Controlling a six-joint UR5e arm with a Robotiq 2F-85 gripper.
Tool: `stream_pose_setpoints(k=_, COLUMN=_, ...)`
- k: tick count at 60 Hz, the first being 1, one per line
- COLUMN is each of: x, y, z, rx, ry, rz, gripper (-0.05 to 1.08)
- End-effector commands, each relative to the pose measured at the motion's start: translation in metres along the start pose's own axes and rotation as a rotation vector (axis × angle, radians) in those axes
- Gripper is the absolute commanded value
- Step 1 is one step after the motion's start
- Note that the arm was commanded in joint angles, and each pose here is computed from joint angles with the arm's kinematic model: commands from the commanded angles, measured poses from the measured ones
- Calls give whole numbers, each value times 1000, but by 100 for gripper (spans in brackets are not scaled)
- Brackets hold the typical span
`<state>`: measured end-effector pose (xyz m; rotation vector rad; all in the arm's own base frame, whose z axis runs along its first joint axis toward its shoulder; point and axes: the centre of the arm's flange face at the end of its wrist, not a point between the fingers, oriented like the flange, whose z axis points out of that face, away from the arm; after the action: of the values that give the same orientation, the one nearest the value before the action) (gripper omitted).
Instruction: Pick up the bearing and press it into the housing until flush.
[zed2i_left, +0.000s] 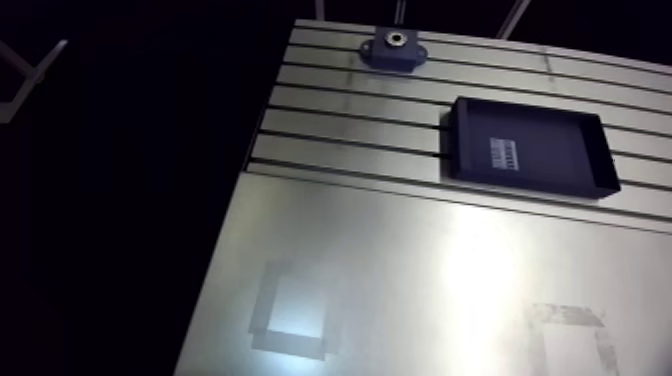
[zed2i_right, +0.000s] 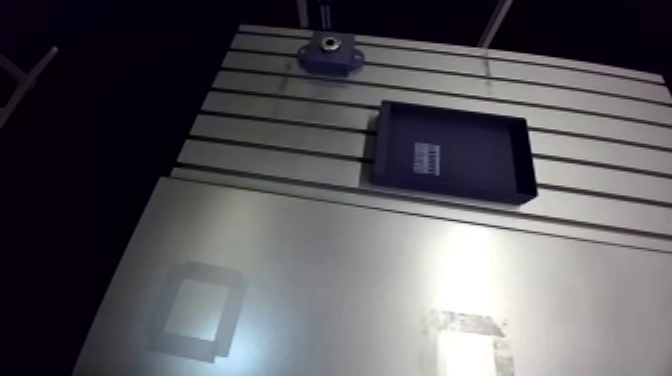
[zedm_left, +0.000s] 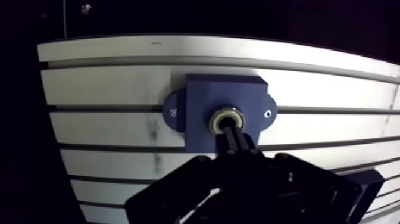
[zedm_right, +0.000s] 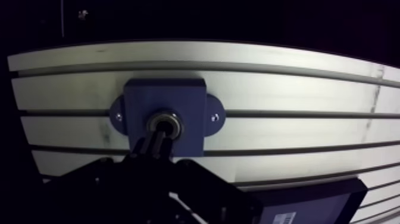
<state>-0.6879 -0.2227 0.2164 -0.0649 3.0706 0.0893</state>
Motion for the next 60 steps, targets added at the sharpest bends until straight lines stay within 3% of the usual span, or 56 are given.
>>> stream_pose_setpoints(k=1, x=-1, y=2, z=9, rx=-4, ry=-8, rz=1, gripper=108)
stream_pose_setpoints(k=60, x=-1, y=2, z=26, rx=3, ry=-24, rz=-3, gripper=108)
